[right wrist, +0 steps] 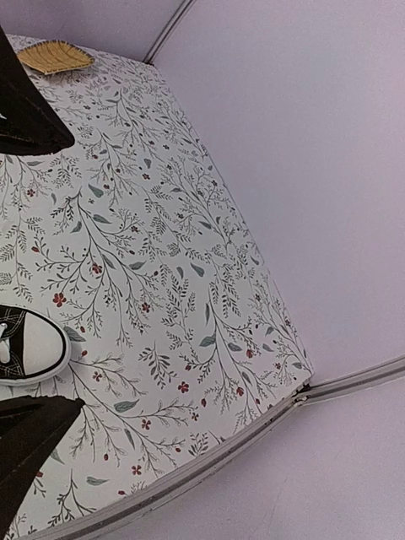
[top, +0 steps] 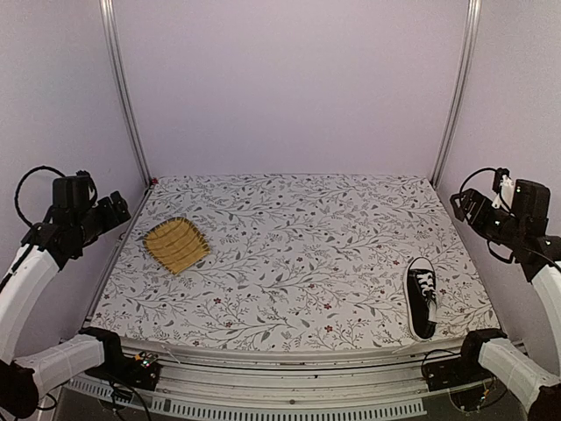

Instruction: Tie the shoes

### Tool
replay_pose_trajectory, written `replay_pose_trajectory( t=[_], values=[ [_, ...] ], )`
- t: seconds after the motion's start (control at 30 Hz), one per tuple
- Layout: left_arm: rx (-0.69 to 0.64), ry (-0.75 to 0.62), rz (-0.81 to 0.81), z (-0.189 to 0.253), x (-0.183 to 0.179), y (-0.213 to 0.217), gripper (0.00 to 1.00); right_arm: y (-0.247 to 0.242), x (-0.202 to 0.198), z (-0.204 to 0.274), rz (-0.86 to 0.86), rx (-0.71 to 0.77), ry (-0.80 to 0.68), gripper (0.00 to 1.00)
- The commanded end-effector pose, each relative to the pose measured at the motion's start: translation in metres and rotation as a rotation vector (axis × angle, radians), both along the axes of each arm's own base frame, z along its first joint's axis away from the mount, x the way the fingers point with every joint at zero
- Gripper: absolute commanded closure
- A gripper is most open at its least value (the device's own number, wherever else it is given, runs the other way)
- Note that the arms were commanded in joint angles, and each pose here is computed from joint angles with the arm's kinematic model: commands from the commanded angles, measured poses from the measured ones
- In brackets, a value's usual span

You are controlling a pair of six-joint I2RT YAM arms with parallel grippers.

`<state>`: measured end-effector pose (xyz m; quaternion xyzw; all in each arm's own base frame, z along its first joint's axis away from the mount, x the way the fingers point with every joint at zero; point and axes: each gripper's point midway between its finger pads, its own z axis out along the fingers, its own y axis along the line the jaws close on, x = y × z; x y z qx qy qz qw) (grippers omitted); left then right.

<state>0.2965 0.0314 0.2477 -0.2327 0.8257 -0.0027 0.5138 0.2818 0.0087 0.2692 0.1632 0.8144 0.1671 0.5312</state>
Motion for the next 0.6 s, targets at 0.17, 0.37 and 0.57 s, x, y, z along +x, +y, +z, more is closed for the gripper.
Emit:
replay_pose_trajectory(
  t=[0.17, 0.37, 0.57],
  values=[
    [0.023, -0.082, -0.204, -0.001, 0.01, -0.031, 0.03, -0.006, -0.003, -0.011, -0.059, 0.056, 0.029, 0.01],
    [0.075, -0.099, -0.323, 0.015, 0.018, -0.045, 0.03, 0.02, 0.006, -0.036, 0.101, 0.076, 0.112, 0.01],
    [0.075, -0.153, -0.437, 0.015, 0.026, -0.064, 0.03, 0.061, -0.003, -0.101, 0.229, 0.129, 0.36, 0.01]
  ],
)
